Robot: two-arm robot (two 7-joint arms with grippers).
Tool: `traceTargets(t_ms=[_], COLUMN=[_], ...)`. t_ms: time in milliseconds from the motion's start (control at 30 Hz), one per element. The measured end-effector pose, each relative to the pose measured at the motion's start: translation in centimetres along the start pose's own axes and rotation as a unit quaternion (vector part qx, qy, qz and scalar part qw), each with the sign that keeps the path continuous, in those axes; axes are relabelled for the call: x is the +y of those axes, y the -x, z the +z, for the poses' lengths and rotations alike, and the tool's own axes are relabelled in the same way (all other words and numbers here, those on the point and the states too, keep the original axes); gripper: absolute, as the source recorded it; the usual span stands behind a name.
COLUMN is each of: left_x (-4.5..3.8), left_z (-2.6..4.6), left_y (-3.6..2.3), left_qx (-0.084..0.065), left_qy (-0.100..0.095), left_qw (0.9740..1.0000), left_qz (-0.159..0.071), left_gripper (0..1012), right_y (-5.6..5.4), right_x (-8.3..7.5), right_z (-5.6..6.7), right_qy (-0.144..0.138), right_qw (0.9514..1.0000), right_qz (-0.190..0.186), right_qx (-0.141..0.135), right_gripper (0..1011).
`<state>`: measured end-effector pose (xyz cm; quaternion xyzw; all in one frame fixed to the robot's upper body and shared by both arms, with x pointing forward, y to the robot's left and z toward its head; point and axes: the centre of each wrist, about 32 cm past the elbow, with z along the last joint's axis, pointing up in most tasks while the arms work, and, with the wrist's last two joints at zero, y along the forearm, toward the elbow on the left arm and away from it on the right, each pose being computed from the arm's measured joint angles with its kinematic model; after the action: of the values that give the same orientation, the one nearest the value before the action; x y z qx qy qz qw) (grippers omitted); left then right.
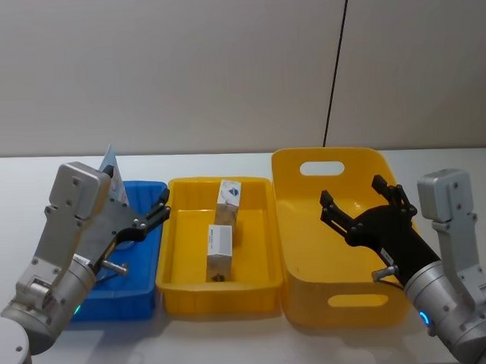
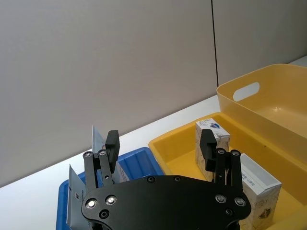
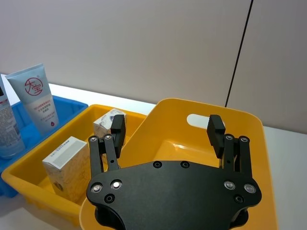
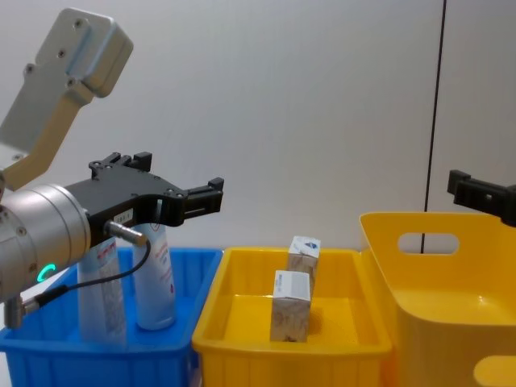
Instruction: Bimanual collaborative sorting of washing and personal care products
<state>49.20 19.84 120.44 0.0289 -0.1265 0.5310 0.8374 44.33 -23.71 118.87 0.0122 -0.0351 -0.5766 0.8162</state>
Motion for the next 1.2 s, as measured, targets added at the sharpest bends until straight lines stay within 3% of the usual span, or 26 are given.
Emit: traceTargets(t_ms=[1200], left_x=[0.0], left_z=[0.0], left_y=[0.0], left_qx=[0.0], left_qy=[0.0], left_qw=[1.0], left_qz=[0.0], left_gripper=[1001], right_y=[0.0], right_x=[0.0], right_z=[0.0], right_qy=[0.0], right_qw=[1.0], right_qz=[0.0], right_qx=[0.0], right_gripper=[1002])
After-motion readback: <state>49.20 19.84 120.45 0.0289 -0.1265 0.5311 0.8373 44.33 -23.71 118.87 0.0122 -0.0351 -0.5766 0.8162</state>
